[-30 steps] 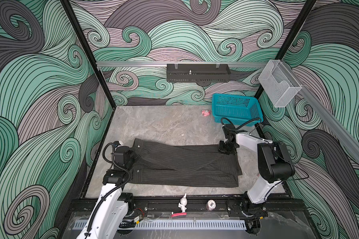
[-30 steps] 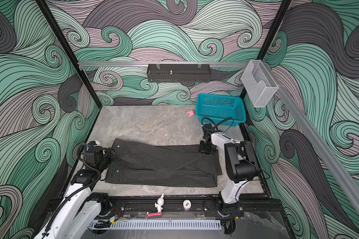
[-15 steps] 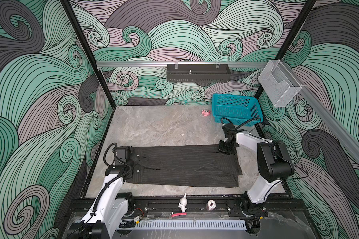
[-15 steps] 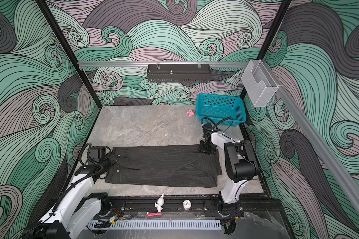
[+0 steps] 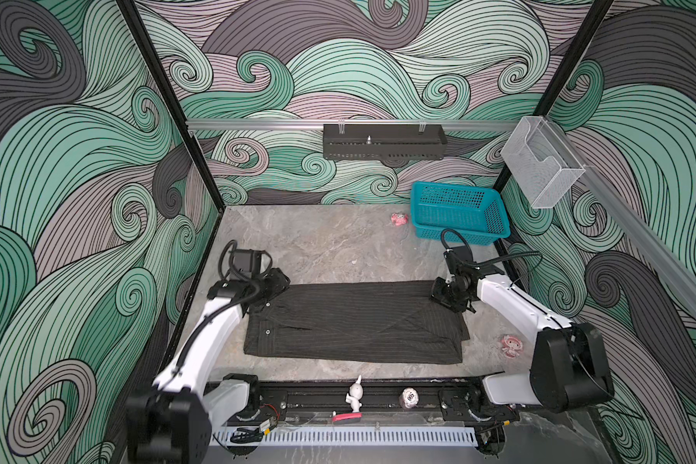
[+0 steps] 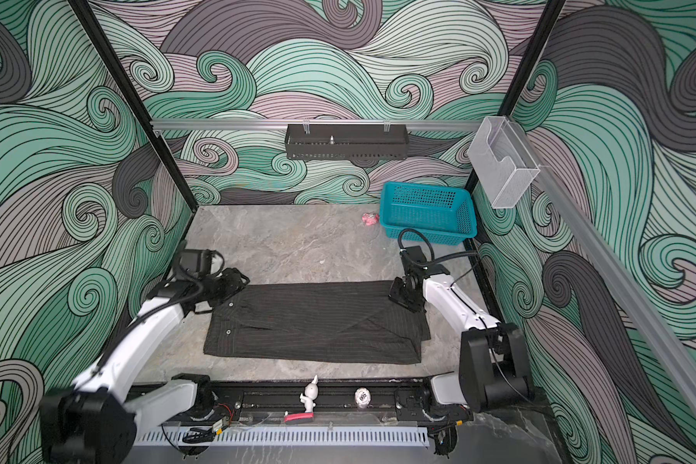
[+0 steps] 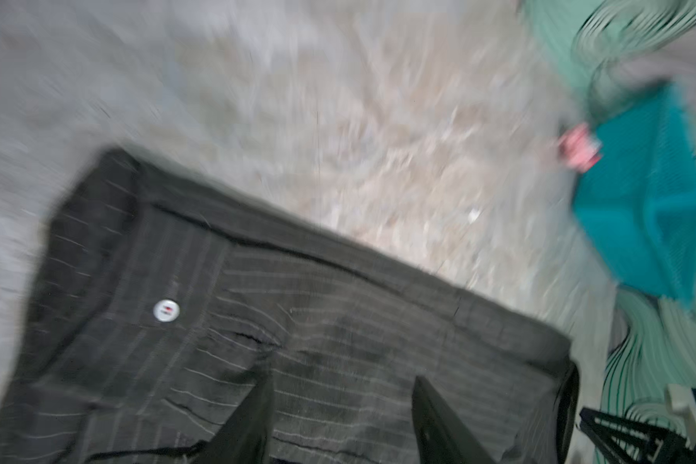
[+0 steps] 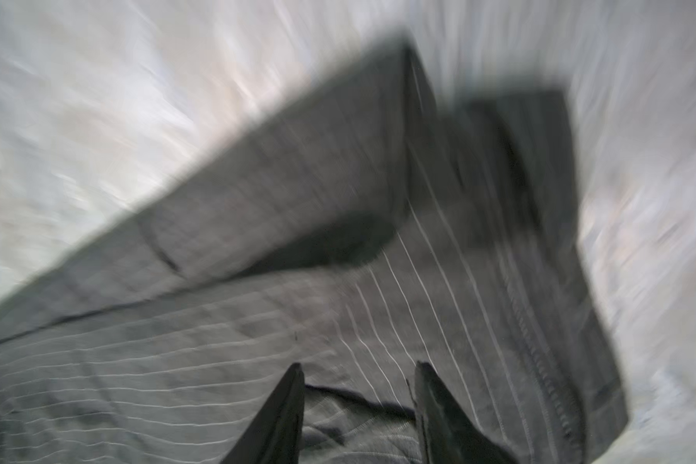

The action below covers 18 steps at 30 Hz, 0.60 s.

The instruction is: Fold and stack the long sleeve shirts

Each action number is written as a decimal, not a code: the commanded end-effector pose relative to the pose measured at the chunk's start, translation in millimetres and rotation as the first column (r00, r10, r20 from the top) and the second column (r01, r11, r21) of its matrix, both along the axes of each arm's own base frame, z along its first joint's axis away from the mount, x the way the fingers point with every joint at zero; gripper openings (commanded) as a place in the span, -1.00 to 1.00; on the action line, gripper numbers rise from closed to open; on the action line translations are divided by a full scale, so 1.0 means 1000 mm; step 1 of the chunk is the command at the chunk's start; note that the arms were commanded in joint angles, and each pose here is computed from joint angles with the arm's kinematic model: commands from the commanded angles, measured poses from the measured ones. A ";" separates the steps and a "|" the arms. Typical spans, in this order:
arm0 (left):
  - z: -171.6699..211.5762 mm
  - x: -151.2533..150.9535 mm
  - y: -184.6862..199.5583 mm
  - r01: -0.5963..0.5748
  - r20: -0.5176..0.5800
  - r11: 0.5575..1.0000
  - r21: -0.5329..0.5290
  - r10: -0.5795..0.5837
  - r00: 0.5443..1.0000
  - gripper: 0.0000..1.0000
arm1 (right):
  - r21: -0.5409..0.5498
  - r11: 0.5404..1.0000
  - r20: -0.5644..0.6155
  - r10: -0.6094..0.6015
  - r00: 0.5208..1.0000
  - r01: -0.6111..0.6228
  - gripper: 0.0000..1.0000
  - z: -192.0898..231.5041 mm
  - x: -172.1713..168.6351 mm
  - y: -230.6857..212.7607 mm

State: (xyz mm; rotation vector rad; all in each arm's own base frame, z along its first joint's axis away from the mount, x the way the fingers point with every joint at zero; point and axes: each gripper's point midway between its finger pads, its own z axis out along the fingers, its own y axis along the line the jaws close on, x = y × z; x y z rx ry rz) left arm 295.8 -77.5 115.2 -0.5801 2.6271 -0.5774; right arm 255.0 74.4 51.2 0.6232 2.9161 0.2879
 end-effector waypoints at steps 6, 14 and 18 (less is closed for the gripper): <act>-0.064 -0.022 -0.023 0.157 -0.348 0.987 -0.026 -0.156 0.924 0.07 | 0.064 0.985 -0.143 -0.150 0.978 0.161 -0.06 -0.044 -0.033 0.017; -0.105 -0.059 0.011 -0.063 -0.508 0.994 -0.094 0.007 0.862 0.04 | 0.030 0.999 -0.134 -0.014 0.991 0.018 -0.15 -0.058 0.027 0.040; -0.101 -0.068 0.026 -0.152 -0.497 0.983 -0.104 0.081 0.864 0.04 | 0.052 0.992 -0.098 0.123 0.987 -0.119 -0.19 -0.051 0.074 0.074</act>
